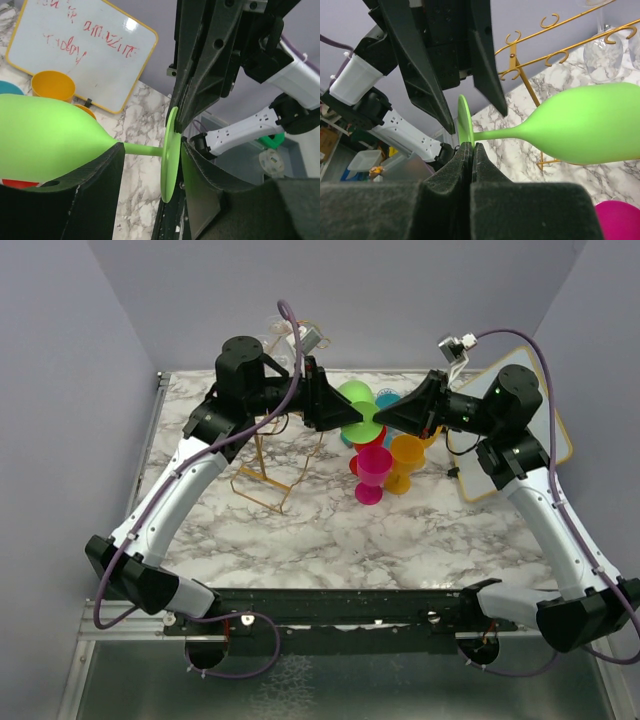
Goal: Take the wine glass off the wine glass rack
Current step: Place the wine glass at the center of the board.
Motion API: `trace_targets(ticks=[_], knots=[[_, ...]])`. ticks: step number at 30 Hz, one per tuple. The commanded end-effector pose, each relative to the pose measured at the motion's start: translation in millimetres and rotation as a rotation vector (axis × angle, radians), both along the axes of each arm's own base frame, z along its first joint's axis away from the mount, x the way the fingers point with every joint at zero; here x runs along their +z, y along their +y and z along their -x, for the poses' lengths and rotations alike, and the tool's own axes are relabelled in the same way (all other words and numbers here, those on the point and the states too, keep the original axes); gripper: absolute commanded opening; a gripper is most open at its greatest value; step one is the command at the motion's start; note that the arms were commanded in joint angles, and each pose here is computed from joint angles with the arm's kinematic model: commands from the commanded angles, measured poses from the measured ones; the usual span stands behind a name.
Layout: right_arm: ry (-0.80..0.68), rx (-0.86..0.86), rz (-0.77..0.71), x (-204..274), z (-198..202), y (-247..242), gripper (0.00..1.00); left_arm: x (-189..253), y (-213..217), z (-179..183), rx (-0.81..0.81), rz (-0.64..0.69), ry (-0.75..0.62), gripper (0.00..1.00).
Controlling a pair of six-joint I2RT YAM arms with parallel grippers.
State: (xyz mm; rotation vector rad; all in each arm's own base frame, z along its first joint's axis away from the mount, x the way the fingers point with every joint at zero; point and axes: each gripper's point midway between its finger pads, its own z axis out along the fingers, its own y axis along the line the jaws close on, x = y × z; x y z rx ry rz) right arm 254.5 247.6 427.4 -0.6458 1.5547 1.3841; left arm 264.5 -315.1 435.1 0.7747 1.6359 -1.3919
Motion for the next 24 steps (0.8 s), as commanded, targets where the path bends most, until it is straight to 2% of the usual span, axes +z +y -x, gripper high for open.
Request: trace_targets(ticks=[1,5,10,13,15,20,22,24], knots=[[-0.032,0.043,0.012,-1.7,6.5,0.3,0.00,4.7,0.6,18.3,-0.044,0.011,-0.060,0.46],[-0.048,0.054,0.012,2.5,8.9,0.3,0.00,1.3,1.5,17.3,-0.033,0.005,-0.063,0.45],[-0.011,0.063,0.025,-3.4,10.1,0.6,0.01,1.6,-0.2,16.6,-0.038,0.011,-0.063,0.37],[-0.012,0.053,0.033,-4.9,9.6,-0.3,0.01,0.9,0.1,17.5,-0.039,0.013,-0.065,0.29],[-0.008,0.033,0.038,-7.1,7.2,-1.3,0.00,0.3,0.6,19.3,-0.044,0.012,-0.064,0.17],[0.003,0.027,0.041,-11.9,6.6,-1.6,0.01,-2.0,1.1,23.1,-0.061,0.010,-0.065,0.00],[-0.004,0.028,0.039,-10.7,7.3,-1.7,0.01,-3.1,0.6,27.3,-0.085,0.010,-0.063,0.00],[-0.006,0.022,0.041,-11.6,6.4,-2.0,0.07,-4.6,0.5,31.7,-0.108,0.009,-0.069,0.00]])
